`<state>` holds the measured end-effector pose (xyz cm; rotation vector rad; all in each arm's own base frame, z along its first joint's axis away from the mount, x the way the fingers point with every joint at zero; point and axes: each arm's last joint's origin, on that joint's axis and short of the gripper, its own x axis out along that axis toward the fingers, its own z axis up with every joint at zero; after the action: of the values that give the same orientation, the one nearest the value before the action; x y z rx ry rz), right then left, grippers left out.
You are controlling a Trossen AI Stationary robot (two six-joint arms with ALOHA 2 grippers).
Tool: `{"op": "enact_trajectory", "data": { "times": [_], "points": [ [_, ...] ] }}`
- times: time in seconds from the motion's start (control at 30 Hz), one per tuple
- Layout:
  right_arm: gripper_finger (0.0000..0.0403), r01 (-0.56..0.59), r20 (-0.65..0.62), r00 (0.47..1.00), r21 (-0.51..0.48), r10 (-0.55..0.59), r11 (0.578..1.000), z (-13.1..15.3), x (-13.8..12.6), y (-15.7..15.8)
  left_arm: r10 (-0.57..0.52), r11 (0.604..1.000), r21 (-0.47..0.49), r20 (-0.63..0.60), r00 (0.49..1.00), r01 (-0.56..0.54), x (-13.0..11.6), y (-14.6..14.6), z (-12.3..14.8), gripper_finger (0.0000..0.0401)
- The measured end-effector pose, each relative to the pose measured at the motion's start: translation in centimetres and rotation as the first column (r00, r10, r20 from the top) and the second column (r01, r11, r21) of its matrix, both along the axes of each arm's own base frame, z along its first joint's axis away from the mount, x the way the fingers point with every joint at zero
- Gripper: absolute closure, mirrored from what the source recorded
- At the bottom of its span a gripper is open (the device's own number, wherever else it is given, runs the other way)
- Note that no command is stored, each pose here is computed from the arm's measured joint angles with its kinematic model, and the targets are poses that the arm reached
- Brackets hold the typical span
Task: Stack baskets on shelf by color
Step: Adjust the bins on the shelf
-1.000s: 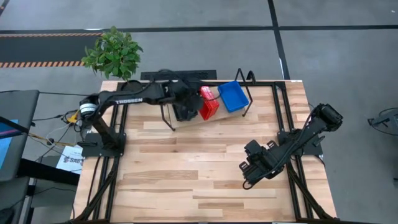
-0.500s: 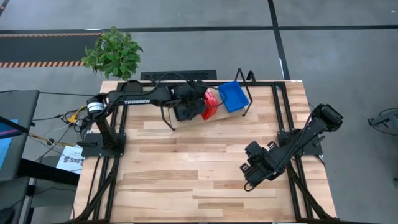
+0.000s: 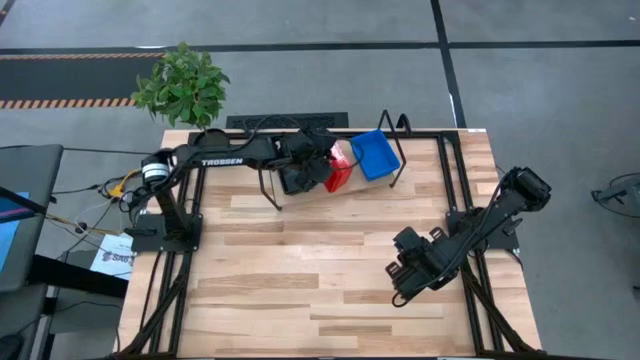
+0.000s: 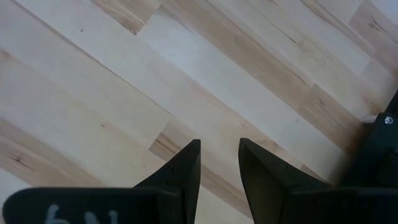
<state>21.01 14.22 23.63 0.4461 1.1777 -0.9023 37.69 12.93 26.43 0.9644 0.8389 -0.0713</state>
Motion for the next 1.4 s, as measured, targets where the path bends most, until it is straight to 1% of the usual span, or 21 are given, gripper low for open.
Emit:
{"op": "enact_trajectory", "data": {
  "times": [0.07, 0.2, 0.27, 0.33, 0.43, 0.53, 0.63, 0.73, 0.8, 0.93, 1.13, 1.2, 1.3, 1.37, 1.4],
  "points": [
    [0.0269, 0.0, 0.001, 1.0, 0.001, 0.0, 1.0, 0.0, 0.0, 0.0, 0.008, 1.0, -0.005, -0.032, 0.999, -0.008, 0.0, 0.2, -0.6, 0.0263],
    [0.0269, 0.001, 0.003, 1.0, 0.002, -0.001, 1.0, 0.0, 0.0, 0.0, 0.019, 0.999, 0.047, -0.048, 0.999, -0.017, 0.6, 0.6, -1.6, 0.0263],
    [0.0269, 0.001, 0.001, 1.0, 0.001, -0.001, 1.0, 0.0, 0.0, 0.0, 0.025, 0.997, 0.072, -0.026, 0.999, -0.023, 1.1, 0.6, -1.7, 0.0263],
    [0.0269, 0.002, 0.005, 1.0, 0.003, -0.002, 1.0, 0.0, 0.0, 0.0, 0.035, 0.996, 0.078, -0.042, 0.999, -0.032, 1.0, 0.7, -2.0, 0.0263],
    [0.0269, 0.002, 0.005, 1.0, 0.004, -0.002, 1.0, 0.0, 0.1, 0.0, 0.023, 0.995, 0.099, -0.019, 1.0, -0.021, 1.1, 0.7, -1.6, 0.0266],
    [0.0269, 0.001, 0.001, 1.0, 0.0, -0.001, 1.0, 0.0, 0.0, 0.0, 0.005, 0.992, 0.125, -0.046, 0.999, 0.001, 1.1, 0.8, -1.8, 0.0288],
    [0.0269, 0.001, 0.002, 1.0, 0.001, -0.001, 1.0, 0.0, 0.0, 0.0, -0.011, 0.989, 0.148, -0.068, 0.998, 0.021, 1.2, 0.9, -2.2, 0.0329],
    [0.0269, 0.001, 0.005, 1.0, 0.003, -0.001, 1.0, 0.0, 0.0, 0.0, -0.028, 0.983, 0.179, -0.051, 0.998, 0.036, 1.7, 1.0, -2.3, 0.0372],
    [0.0269, 0.001, 0.009, 1.0, 0.007, -0.001, 1.0, 0.0, 0.1, 0.1, -0.021, 0.981, 0.194, -0.041, 0.999, 0.028, 1.8, 1.1, -2.3, 0.0391],
    [0.0269, 0.0, 0.012, 1.0, 0.009, 0.0, 1.0, 0.0, 0.1, 0.1, -0.047, 0.972, 0.228, -0.036, 0.998, 0.054, 1.9, 1.2, -2.2, 0.0392],
    [0.0269, -0.001, 0.017, 1.0, 0.013, 0.001, 1.0, 0.0, 0.0, 0.3, -0.055, 0.959, 0.28, 0.041, 0.998, 0.041, 2.3, 1.6, -1.5, 0.0397],
    [0.0269, 0.001, 0.022, 1.0, 0.015, -0.001, 1.0, 0.0, 0.0, 0.4, -0.077, 0.946, 0.317, 0.024, 0.997, 0.065, 2.4, 1.7, -1.4, 0.0398],
    [0.0269, -0.001, 0.025, 1.0, 0.017, 0.001, 1.0, 0.0, -0.1, 0.6, -0.077, 0.904, 0.418, -0.045, 0.996, 0.089, 2.5, 1.7, -0.4, 0.0399],
    [0.0269, 0.003, 0.027, 1.0, 0.019, -0.004, 1.0, 0.0, -0.1, 0.6, -0.09, 0.887, 0.448, -0.077, 0.993, 0.115, 2.6, 1.7, 0.5, 0.0399],
    [0.0269, 0.004, 0.028, 1.0, 0.02, -0.004, 1.0, 0.0, -0.1, 0.6, -0.103, 0.885, 0.447, -0.09, 0.991, 0.133, 2.7, 1.7, 1.0, 0.0399]
  ]
}}
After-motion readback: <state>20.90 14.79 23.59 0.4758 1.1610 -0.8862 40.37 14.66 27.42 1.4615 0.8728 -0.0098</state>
